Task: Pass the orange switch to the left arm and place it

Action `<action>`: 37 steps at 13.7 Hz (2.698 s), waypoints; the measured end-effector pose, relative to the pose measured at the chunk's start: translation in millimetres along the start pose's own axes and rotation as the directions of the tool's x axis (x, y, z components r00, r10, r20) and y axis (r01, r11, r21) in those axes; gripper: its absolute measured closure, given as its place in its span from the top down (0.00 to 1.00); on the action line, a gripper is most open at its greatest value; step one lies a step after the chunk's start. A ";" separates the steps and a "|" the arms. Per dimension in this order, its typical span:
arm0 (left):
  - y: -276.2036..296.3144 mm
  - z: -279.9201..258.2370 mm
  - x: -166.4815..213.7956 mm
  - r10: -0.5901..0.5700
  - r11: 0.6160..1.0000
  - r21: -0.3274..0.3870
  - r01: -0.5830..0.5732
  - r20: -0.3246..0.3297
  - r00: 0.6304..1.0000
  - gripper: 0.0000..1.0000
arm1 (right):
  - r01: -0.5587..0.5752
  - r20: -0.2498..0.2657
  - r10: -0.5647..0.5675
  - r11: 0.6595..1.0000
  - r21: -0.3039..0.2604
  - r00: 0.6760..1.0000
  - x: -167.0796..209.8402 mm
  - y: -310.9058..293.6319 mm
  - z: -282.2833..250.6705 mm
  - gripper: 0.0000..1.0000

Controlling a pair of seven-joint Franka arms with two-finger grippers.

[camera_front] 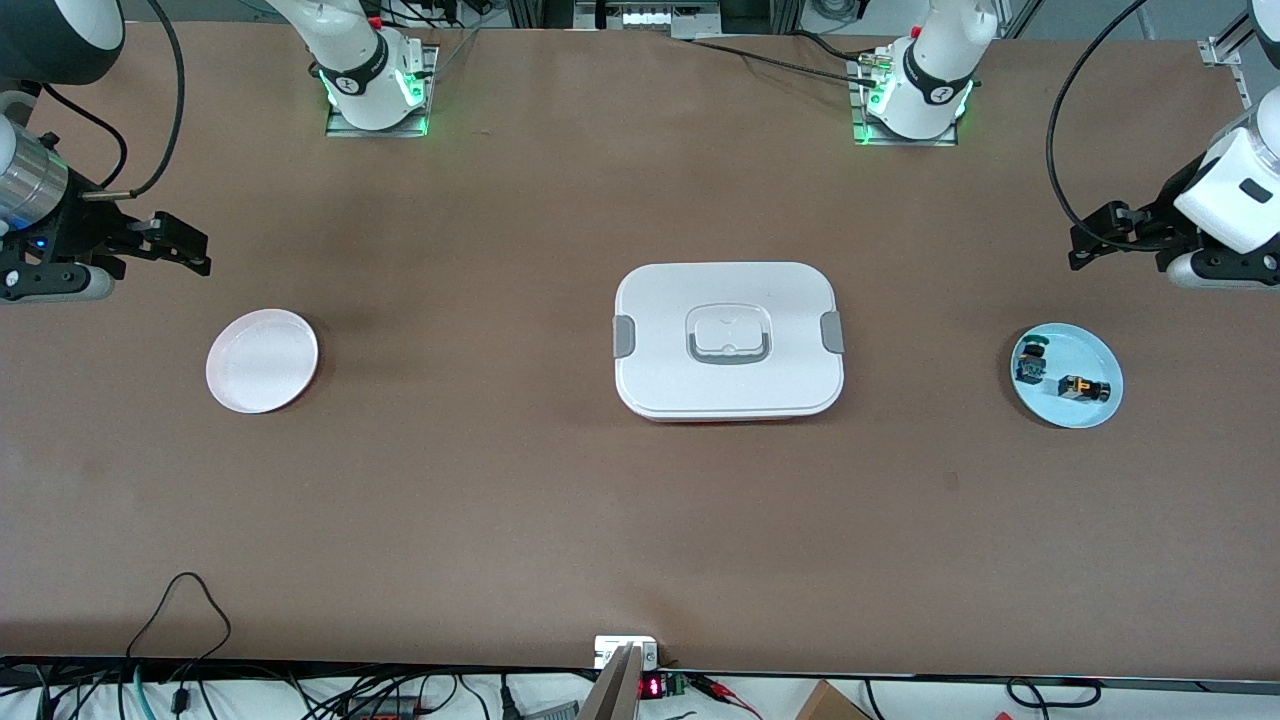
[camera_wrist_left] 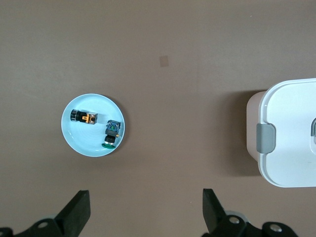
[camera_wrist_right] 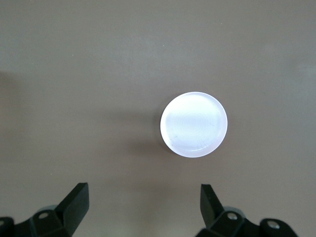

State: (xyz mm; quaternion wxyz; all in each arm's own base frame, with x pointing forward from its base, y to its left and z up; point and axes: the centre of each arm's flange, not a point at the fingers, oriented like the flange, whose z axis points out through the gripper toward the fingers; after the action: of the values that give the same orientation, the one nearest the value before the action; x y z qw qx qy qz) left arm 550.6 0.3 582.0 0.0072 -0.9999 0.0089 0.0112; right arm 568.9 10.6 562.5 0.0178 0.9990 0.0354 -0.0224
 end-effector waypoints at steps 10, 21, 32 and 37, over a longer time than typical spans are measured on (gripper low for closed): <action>-1.9 -1.7 0.9 0.067 0.998 0.001 -0.067 -0.010 0.998 1.00 | 0.012 0.003 -0.012 1.000 0.003 1.000 5.8 -5.7 2.5 1.00; 1.3 -0.6 2.5 0.080 0.997 0.001 -0.080 -0.010 0.997 1.00 | 0.015 -0.005 -0.015 1.000 0.004 1.000 6.4 -21.6 -1.8 1.00; 1.3 1.9 3.7 0.080 0.997 0.001 -0.080 -0.005 0.997 1.00 | 0.010 -0.004 -0.010 1.000 0.004 1.000 6.3 -21.5 -2.2 1.00; 1.3 1.9 3.7 0.080 0.997 0.001 -0.080 -0.005 0.997 1.00 | 0.009 -0.004 -0.009 1.000 0.004 1.000 6.3 -21.5 -2.2 1.00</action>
State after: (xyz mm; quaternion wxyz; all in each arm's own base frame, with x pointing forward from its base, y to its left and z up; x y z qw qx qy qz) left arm 554.2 -1.0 580.0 0.0071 -0.9987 0.0492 0.0088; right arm 573.7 32.5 563.7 0.0158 0.9989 0.0400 -0.0205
